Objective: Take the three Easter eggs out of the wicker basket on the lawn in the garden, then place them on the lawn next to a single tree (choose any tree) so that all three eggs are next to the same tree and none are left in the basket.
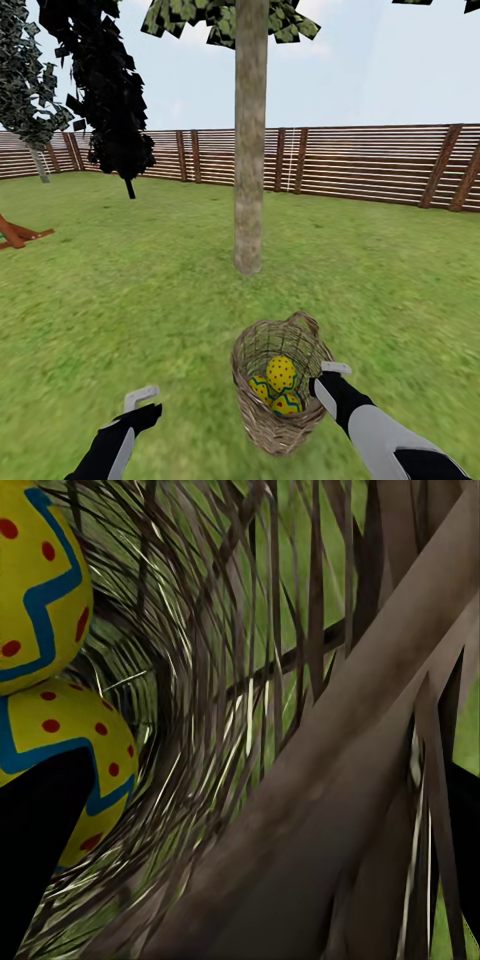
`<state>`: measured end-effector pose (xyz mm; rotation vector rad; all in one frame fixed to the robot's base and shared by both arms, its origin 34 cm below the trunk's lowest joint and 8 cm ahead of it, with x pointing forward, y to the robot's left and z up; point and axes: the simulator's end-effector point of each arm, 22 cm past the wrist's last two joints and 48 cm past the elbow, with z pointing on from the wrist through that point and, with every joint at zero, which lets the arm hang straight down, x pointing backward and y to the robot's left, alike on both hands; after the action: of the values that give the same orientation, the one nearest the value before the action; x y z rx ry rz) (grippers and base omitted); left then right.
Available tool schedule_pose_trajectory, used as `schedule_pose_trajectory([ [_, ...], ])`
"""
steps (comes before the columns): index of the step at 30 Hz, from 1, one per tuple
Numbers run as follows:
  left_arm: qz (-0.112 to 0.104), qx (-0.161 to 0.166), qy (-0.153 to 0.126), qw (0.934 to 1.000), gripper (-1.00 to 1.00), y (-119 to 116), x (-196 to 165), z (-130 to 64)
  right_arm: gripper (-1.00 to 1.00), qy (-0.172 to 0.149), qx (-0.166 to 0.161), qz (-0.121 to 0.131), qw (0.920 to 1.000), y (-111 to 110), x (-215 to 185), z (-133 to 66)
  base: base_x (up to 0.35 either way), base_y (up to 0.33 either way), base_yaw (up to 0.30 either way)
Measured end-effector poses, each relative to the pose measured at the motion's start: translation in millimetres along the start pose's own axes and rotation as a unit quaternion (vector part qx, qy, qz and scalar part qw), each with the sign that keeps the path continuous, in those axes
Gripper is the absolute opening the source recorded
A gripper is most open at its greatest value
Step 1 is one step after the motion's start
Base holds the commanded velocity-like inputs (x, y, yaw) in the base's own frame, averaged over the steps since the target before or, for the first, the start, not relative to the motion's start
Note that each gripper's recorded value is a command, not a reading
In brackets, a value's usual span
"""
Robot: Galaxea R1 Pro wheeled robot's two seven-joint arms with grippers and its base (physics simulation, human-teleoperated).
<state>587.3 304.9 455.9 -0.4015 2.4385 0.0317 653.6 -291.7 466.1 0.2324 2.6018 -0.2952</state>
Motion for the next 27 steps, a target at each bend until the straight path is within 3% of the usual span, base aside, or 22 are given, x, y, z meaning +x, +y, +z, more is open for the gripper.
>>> schedule_pose_trajectory([
  [27, 0.000, 0.000, -0.009, 1.0000, 1.00, 0.9, -8.2, -1.6, -1.00, 0.000, 0.000, 0.001, 1.0000, -0.9, -0.5, 0.1, 0.321, 0.000, 0.000],
])
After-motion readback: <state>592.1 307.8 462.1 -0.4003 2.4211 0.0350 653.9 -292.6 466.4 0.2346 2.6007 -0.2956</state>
